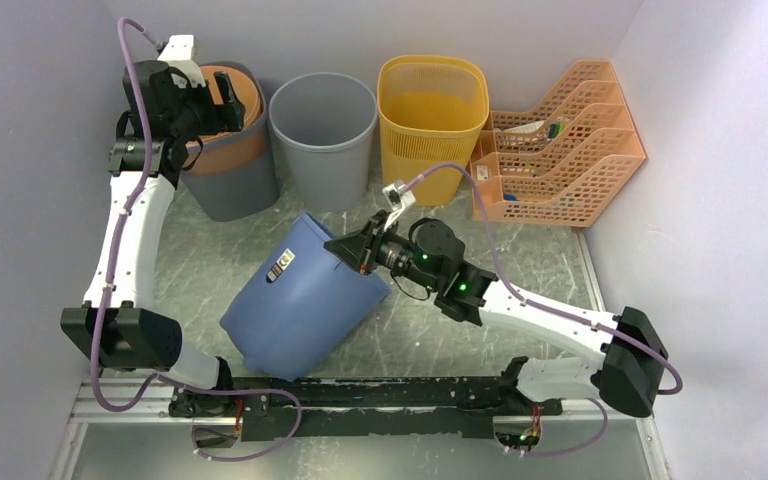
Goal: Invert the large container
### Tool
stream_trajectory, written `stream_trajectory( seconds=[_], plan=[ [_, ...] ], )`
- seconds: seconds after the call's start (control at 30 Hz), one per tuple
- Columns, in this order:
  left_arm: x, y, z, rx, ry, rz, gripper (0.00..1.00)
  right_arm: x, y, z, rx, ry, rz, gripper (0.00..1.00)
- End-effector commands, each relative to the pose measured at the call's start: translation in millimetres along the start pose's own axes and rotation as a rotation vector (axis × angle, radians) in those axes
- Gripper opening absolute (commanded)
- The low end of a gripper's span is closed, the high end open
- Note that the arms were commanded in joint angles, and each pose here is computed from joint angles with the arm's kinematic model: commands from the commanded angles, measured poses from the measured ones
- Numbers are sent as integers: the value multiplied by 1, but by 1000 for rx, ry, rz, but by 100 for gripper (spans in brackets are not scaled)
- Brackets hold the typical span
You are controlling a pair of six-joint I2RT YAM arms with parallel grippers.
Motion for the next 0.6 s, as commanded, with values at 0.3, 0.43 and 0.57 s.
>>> stream_trajectory(
  seconds=[0.3,0.43,0.57],
  plan=[
    [3,4,-5,13,-32,17,92,-146,65,-7,-177,-227,-291,0],
    [4,7,-2,11,-45,31,92,-182,88,-15,-173,-310,-333,0],
    [6,12,4,-3,-52,46,92,-214,107,-23,-162,-381,-375,0]
  ],
)
Point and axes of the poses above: each gripper's point midway between its finger pads, its own y axis back along the fingers, its own x axis along the line the jaws close on, z = x × y, the point moved 2 cm from there along y, back along the fingers, and after that the axes turned 6 degrees about -y, right-handed, at the moved point
